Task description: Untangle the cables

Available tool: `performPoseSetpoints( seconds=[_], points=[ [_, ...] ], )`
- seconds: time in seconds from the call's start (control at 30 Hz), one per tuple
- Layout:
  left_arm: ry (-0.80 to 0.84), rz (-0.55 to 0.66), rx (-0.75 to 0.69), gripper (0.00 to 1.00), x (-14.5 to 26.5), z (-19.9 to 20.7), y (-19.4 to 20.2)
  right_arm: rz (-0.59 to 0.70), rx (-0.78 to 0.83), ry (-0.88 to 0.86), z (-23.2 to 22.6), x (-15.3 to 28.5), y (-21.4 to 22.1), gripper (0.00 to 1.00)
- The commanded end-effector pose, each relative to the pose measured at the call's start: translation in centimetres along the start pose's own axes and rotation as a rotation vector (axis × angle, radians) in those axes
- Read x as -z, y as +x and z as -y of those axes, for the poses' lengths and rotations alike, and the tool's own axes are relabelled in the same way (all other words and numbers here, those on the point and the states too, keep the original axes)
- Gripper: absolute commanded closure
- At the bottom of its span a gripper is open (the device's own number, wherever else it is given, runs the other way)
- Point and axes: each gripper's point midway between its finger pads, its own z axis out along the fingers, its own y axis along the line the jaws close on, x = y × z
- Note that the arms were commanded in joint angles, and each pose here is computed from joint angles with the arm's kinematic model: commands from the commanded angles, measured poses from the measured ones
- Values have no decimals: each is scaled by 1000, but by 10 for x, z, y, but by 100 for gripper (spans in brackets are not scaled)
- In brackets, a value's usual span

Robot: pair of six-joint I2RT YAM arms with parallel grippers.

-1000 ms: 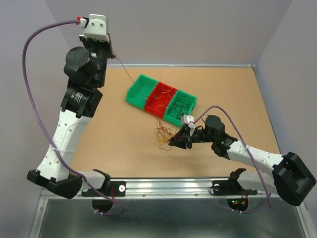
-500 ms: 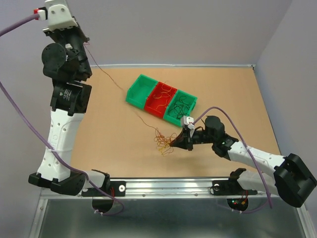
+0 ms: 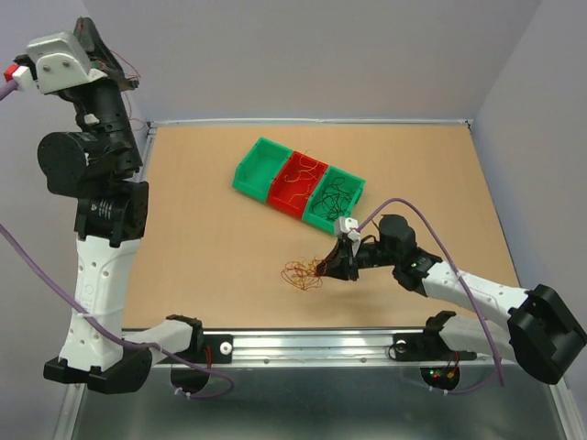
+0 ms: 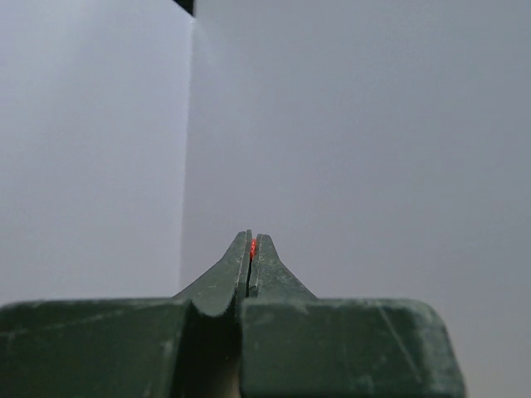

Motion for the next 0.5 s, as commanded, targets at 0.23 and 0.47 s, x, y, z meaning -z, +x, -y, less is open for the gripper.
performPoseSetpoints(
  seconds=[0.23,0.47],
  points=[
    [299,-195,-21,100,-7,81,137,-17,-24,7,10,-8,5,0],
    [310,-214,38,100,-15,96,168,17,-1,44,10,-3,-4,0]
  ],
)
